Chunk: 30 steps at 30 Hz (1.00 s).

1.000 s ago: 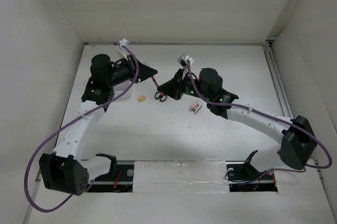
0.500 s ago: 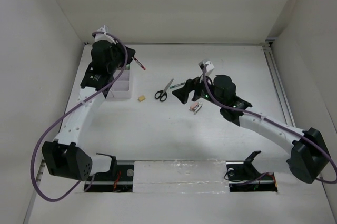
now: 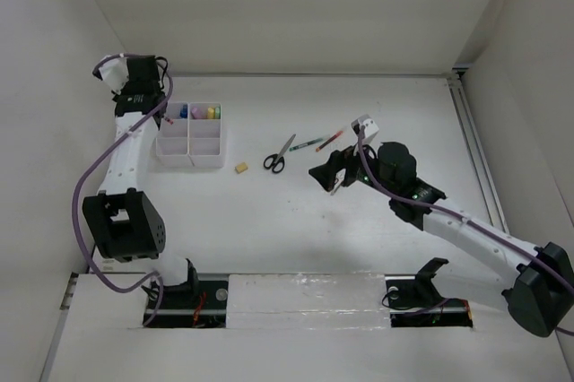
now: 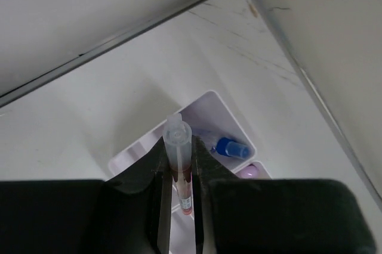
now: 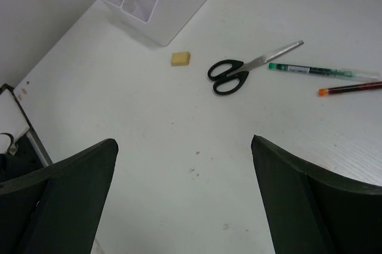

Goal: Sort the stationery into containers
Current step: Place the pen in the storage box.

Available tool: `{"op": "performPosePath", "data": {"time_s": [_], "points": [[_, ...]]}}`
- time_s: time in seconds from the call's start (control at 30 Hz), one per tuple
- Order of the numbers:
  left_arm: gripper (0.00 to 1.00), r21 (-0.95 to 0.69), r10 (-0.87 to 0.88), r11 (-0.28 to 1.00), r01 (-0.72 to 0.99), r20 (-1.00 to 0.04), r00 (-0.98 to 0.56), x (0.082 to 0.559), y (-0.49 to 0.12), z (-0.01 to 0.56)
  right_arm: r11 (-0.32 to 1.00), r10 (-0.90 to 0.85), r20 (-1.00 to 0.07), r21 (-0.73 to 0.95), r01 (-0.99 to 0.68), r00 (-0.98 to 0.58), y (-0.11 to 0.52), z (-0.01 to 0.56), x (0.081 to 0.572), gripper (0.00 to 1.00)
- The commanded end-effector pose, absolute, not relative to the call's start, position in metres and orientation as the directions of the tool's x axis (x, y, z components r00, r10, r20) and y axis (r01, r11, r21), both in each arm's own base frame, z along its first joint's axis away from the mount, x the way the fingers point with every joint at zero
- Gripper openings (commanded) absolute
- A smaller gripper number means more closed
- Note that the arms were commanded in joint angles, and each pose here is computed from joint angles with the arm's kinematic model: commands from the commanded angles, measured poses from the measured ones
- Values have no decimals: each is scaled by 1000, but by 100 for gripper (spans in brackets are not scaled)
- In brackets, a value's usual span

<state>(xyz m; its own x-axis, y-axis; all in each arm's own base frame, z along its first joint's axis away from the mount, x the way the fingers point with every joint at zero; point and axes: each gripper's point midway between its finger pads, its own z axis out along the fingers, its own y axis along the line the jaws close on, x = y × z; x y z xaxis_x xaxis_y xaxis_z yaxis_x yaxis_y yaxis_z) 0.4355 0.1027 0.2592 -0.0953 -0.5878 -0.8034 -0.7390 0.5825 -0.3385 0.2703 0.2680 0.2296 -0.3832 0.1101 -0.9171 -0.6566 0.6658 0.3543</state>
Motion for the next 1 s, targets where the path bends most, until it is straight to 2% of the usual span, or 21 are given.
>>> {"op": "performPosePath", "data": {"time_s": [0.0, 0.07, 0.33, 0.87, 0.97], "points": [[0, -297, -535, 497, -816, -845, -18, 427, 122, 273, 651, 89, -925, 335, -681, -370, 267, 226, 264, 100], [0, -260, -527, 462, -848, -849, -26, 427, 131, 259, 642, 86, -924, 338, -688, -373, 268, 227, 262, 100], [0, -286, -524, 414, -864, -851, 31, 444, 141, 240, 625, 85, -925, 340, -703, -371, 265, 225, 253, 100], [0, -355, -625, 416, -837, -780, 20, 468, 124, 181, 625, 55, -923, 330, -707, -381, 266, 214, 253, 100], [11, -351, -633, 421, -837, -775, 6, 470, 122, 172, 625, 55, -923, 330, -707, -381, 266, 214, 253, 100]]}}
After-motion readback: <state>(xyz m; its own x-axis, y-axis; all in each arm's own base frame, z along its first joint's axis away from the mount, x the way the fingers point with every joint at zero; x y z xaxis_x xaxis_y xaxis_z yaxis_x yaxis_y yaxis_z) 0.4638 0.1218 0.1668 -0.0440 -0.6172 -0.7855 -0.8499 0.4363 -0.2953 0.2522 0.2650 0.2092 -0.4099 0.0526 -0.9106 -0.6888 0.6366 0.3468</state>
